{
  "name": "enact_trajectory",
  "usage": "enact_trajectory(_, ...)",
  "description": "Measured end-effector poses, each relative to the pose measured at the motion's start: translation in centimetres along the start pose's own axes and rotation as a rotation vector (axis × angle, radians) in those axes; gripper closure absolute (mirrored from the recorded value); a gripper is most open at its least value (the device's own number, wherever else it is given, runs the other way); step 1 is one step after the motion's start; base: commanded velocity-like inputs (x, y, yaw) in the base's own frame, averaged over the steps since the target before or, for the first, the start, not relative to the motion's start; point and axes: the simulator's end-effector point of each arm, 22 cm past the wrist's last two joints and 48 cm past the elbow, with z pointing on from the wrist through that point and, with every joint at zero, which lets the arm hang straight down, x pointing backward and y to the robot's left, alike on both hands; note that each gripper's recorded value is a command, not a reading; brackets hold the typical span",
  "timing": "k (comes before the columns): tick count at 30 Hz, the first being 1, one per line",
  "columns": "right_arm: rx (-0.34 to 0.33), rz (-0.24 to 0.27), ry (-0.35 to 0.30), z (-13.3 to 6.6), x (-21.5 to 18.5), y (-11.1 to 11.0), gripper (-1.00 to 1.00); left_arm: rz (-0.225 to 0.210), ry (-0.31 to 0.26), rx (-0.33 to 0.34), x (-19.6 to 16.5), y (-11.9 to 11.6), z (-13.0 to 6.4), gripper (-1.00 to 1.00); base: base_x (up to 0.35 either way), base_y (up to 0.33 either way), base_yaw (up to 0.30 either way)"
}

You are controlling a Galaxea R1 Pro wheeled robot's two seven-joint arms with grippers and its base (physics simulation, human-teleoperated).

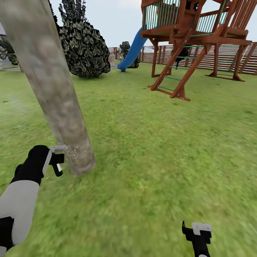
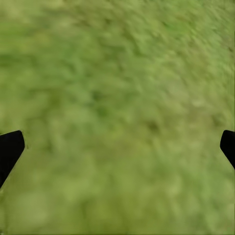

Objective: In the garden, pick up the pesticide atomizer on the floor and spray pesticide onto both trees until each tree trunk is fully covered.

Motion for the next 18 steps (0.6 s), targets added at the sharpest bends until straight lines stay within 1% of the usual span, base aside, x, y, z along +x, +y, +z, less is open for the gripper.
enact_trajectory(2, 0.0, 0.0, 0.0, 0.0, 0.0, 0.0, -1.0, 0.003, 0.0, 0.0, 0.0, -0.1, 0.0, 1.0, 0.058, -0.164, 0.276)
enact_trajectory(3, 0.0, 0.0, 0.0, 0.0, 0.0, 0.0, -1.0, 0.011, 0.0, 0.003, 0.0, -0.5, 0.0, 1.0, 0.087, -0.236, 0.277)
enact_trajectory(4, 0.0, 0.0, 0.0, 0.0, 0.0, 0.0, -1.0, 0.034, 0.0, 0.002, 0.0, -1.0, 0.0, 1.0, 0.092, -0.248, 0.227)
enact_trajectory(5, 0.0, -0.001, 0.0, 0.0, 0.0, 0.0, -1.0, 0.046, 0.0, 0.0, 0.0, -1.2, 0.0, 1.0, 0.094, -0.252, 0.121)
enact_trajectory(8, -0.001, -0.001, 0.0, 0.0, 0.0, 0.0, -1.0, 0.053, 0.001, 0.0, 0.0, -1.4, -0.1, 1.0, 0.095, -0.256, 0.032)
enact_trajectory(18, -0.001, -0.001, 0.0, 0.0, 0.0, 0.0, -1.0, 0.052, 0.002, 0.006, -0.1, -1.7, -0.1, 1.0, 0.111, -0.261, 0.0)
